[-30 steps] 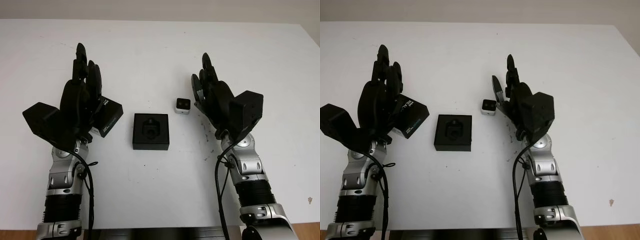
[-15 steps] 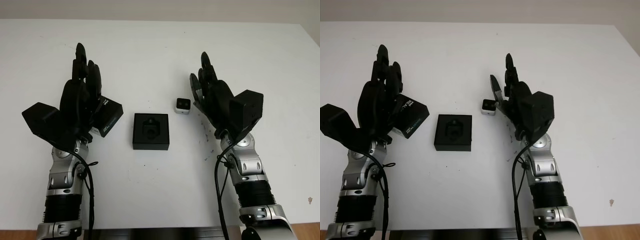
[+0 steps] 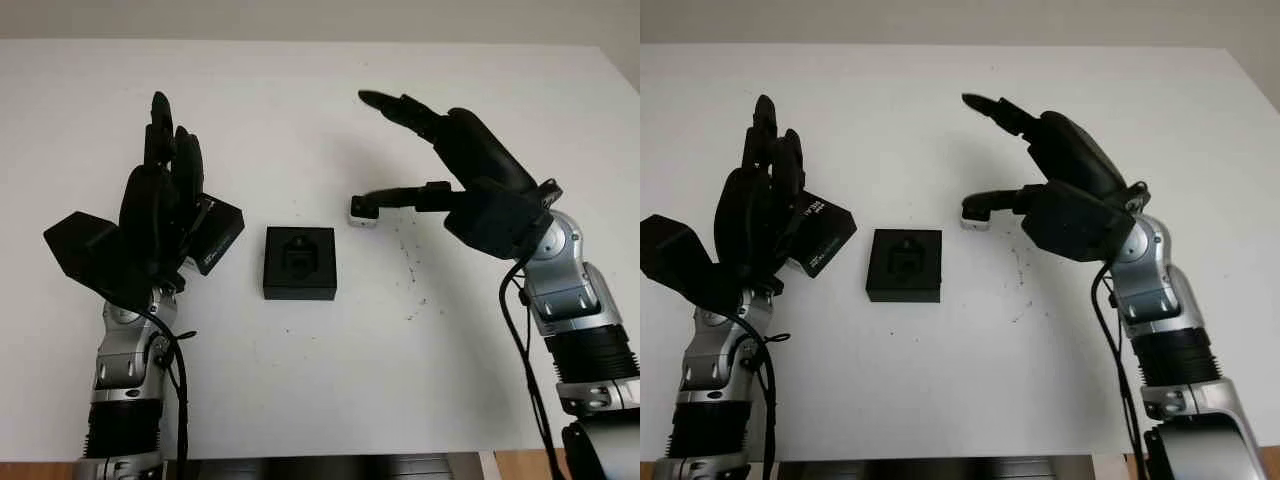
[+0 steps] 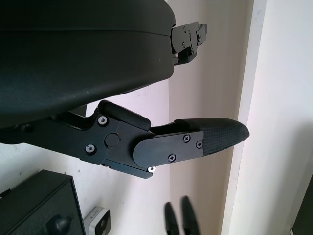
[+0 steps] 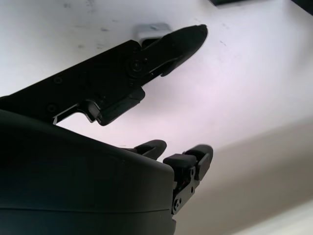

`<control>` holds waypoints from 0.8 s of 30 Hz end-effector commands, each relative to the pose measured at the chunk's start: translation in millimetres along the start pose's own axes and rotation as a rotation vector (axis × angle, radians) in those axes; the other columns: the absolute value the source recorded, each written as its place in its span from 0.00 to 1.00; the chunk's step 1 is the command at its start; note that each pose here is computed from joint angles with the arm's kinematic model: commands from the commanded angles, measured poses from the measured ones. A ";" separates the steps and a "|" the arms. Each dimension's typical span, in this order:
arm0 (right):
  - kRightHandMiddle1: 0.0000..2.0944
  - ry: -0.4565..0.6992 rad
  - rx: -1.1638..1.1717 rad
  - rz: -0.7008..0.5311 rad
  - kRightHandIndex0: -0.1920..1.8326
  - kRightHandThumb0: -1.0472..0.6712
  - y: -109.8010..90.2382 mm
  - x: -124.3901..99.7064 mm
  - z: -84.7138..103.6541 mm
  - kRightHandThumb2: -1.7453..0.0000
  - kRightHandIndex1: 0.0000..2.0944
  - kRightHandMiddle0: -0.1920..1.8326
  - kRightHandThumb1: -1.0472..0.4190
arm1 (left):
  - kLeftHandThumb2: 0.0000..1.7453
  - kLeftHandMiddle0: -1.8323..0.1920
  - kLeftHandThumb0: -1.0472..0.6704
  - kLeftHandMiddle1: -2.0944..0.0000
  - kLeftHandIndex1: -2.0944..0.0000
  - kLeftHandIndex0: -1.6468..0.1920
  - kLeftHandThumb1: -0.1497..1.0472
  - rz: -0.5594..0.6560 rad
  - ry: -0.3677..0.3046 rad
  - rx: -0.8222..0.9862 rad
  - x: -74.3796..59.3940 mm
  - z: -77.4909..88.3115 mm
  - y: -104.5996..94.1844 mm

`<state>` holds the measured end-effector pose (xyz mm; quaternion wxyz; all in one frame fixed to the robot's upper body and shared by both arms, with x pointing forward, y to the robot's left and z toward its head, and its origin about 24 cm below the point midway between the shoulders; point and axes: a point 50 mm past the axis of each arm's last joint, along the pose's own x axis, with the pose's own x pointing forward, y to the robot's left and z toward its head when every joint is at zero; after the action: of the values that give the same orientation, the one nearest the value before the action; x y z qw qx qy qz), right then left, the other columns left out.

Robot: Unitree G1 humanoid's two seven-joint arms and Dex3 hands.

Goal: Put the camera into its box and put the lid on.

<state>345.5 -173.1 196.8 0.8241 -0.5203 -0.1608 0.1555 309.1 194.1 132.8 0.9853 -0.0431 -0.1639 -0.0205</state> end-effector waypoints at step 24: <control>0.57 0.144 -0.489 0.059 0.08 0.14 -2.0 17.6 29.4 0.97 0.61 0.15 0.07 | 0.28 1.00 0.16 1.00 1.00 1.00 1.00 -0.009 -0.025 -0.020 4.9 3.8 -8.9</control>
<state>349.6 -147.1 214.8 0.6837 -0.7148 -0.1077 0.1007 310.9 187.9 133.6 0.9851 -0.0488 -0.1634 -0.0232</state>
